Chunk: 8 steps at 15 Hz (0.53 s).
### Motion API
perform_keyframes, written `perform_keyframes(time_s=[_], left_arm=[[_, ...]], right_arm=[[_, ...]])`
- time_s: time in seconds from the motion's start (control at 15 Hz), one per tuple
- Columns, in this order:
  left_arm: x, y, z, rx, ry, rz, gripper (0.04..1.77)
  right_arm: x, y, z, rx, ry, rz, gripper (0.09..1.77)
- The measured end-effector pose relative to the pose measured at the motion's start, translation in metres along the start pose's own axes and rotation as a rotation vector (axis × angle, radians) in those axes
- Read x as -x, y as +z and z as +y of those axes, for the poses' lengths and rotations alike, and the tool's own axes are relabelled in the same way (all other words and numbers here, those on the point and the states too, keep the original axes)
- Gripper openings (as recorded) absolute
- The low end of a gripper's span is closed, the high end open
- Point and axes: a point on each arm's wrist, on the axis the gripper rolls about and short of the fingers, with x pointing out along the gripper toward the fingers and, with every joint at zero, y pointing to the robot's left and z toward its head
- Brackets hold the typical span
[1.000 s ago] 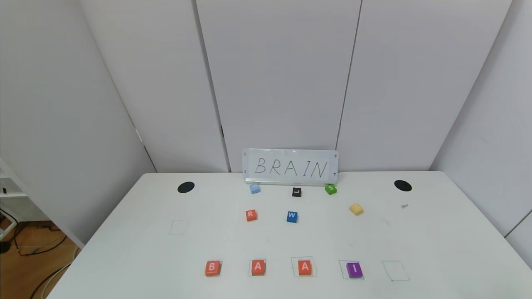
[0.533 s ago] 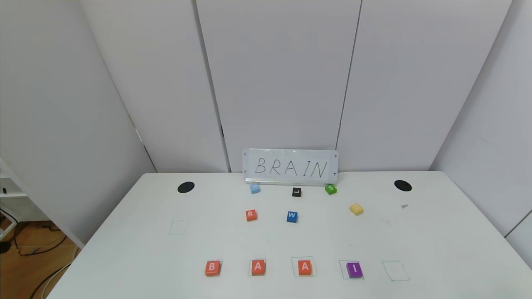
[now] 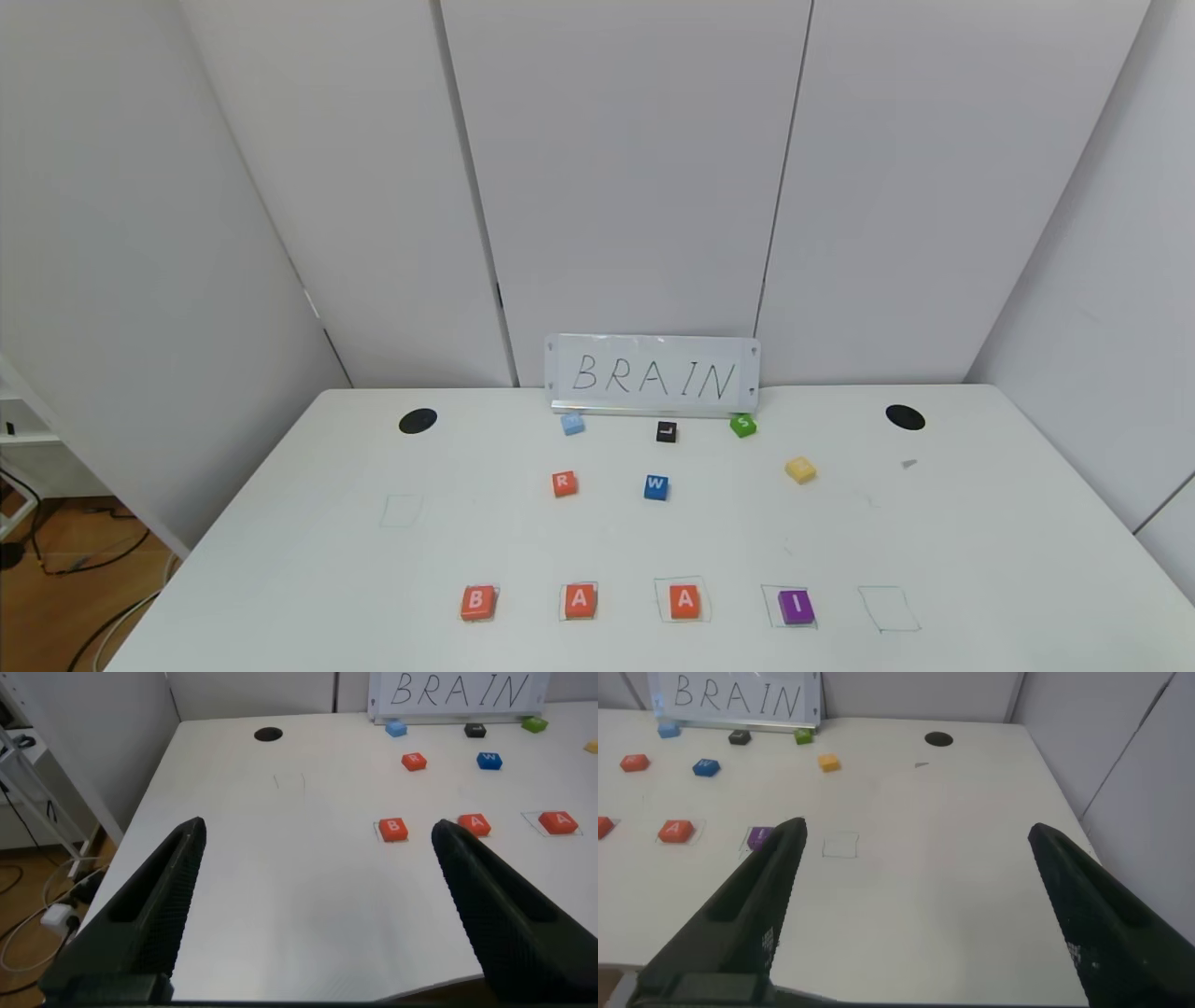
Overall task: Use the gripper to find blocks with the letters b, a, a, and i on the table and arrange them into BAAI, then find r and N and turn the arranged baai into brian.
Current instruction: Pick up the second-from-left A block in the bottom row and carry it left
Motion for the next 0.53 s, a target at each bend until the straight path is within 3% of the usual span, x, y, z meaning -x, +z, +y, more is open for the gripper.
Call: perform_keyframes(time_s=[0.2, 0.53], left_arm=[[0.008, 0.034, 0.0, -0.01, -0.046, -0.062, 1.72], [0.008, 0.045, 0.0, -0.011, -0.05, -0.058, 1.72]], right_arm=[[0.005, 0.032, 0.0, 0.001, -0.002, 0.005, 1.71], [0.002, 0.044, 0.0, 0.001, -0.001, 0.028, 1.71]])
